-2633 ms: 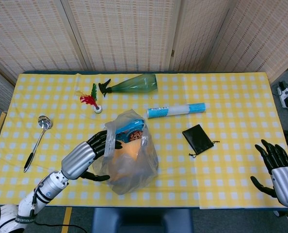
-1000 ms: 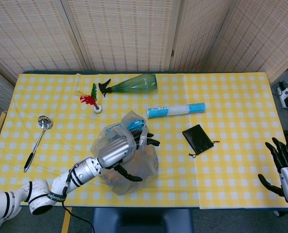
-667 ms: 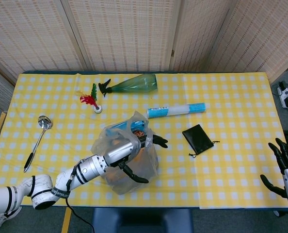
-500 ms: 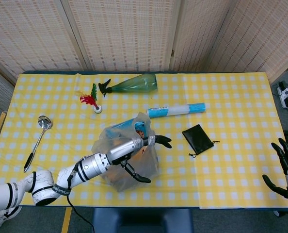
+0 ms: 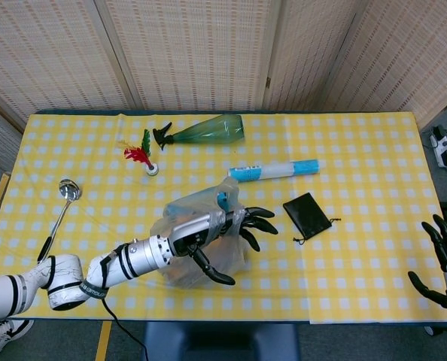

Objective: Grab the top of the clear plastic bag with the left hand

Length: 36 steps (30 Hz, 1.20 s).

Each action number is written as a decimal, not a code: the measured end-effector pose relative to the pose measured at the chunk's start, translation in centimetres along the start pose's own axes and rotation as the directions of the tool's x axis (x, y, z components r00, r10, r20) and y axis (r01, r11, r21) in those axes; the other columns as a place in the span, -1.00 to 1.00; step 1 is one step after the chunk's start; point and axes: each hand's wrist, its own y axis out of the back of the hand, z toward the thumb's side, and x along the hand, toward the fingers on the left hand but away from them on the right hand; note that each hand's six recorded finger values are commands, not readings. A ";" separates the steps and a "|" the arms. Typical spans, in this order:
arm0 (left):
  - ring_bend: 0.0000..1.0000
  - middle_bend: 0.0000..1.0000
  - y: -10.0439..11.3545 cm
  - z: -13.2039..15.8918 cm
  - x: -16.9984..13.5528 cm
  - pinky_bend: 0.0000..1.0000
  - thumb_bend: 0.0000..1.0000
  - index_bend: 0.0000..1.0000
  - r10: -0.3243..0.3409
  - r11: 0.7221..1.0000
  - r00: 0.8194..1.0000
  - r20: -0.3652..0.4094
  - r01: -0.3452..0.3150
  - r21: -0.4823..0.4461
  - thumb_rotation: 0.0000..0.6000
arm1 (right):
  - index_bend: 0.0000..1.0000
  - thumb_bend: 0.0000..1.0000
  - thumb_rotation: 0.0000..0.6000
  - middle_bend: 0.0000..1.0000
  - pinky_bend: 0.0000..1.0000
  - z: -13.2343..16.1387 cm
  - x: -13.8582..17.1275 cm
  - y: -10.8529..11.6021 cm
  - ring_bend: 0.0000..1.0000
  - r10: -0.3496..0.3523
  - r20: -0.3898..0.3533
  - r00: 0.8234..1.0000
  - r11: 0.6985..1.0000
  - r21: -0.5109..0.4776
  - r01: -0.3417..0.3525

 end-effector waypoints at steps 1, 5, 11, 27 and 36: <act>-0.57 -0.53 -0.1 0.2 0.0 -0.23 -0.76 -0.73 -0.005 0.999 1.000 0.004 0.005 -0.039 1.00 | -1.00 -0.40 1.00 -1.00 -1.00 0.0 0.0 0.0 -1.00 -0.001 0.000 1.000 1.000 0.000 0.001; -0.39 -0.44 -0.1 1.1 -0.3 0.06 -0.76 -0.78 -0.012 0.989 1.000 0.021 0.015 -0.150 1.00 | -1.00 -0.40 1.00 -1.00 -1.00 0.0 0.0 0.1 -1.00 -0.003 0.001 1.000 1.000 0.000 0.003; 0.00 -0.07 0.4 2.2 -1.3 0.44 -0.74 -0.51 0.021 0.965 0.997 0.068 -0.003 -0.261 1.00 | -1.00 -0.40 1.00 -1.00 -1.00 0.1 0.0 -0.2 -1.00 0.005 -0.002 1.000 1.000 0.002 -0.005; 0.86 0.96 2.5 2.6 -4.1 1.00 0.22 0.54 0.263 0.927 0.964 0.045 -0.239 -0.288 1.00 | -1.00 -0.40 1.00 -1.00 -1.00 0.4 -0.5 -0.7 -1.00 0.021 -0.013 1.000 1.000 0.001 -0.021; 0.91 1.00 3.3 4.3 -6.1 1.00 0.42 0.61 0.351 0.915 0.936 0.031 -0.336 -0.221 1.00 | -1.00 -0.40 1.00 -1.00 -1.00 1.3 -1.6 -1.9 -1.00 0.059 -0.047 0.997 0.998 -0.005 -0.060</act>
